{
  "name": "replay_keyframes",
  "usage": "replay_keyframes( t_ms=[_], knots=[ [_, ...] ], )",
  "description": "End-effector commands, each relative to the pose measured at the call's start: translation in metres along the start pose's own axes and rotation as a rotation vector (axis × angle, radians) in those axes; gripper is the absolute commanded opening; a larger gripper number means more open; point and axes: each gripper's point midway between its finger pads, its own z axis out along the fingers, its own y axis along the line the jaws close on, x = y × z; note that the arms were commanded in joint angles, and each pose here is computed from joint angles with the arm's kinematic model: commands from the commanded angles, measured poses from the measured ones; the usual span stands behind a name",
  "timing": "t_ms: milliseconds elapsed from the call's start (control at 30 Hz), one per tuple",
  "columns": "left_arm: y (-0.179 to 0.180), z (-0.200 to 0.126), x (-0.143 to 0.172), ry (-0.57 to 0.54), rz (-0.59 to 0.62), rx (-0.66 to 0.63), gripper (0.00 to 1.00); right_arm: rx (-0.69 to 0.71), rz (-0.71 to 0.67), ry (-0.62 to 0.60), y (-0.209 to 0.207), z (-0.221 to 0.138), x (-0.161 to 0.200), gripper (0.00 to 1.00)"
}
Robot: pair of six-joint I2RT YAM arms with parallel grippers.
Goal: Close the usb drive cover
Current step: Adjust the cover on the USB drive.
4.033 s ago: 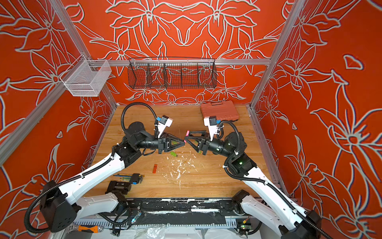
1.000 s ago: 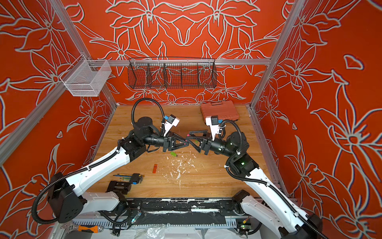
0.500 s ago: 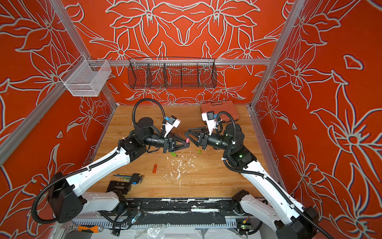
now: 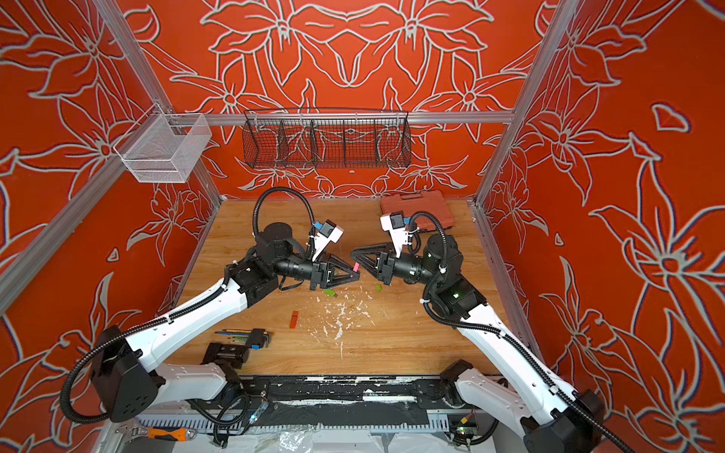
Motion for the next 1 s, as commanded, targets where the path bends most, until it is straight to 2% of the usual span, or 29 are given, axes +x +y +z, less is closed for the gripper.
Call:
replay_keyframes(
  t_ms=[0,267,600,867,933,967],
  knots=[
    [-0.019,0.001,-0.020,-0.025,0.114,0.044,0.00,-0.010,-0.008,0.007,0.004,-0.001,-0.002,0.19],
    [-0.022,0.002,-0.057,-0.087,0.260,0.045,0.00,0.024,0.056,0.052,-0.008,-0.001,0.017,0.00],
    [-0.045,-0.009,-0.115,-0.206,0.504,0.085,0.00,0.166,0.251,0.203,-0.051,0.000,0.081,0.00],
    [-0.060,-0.020,-0.146,-0.269,0.573,0.112,0.00,0.282,0.332,0.314,-0.076,-0.005,0.131,0.00],
    [-0.058,-0.015,-0.142,-0.224,0.537,0.114,0.00,0.319,0.294,0.281,-0.075,-0.011,0.118,0.00],
    [-0.052,-0.010,-0.133,-0.184,0.507,0.106,0.00,0.346,0.244,0.229,-0.071,-0.017,0.099,0.00]
  ],
)
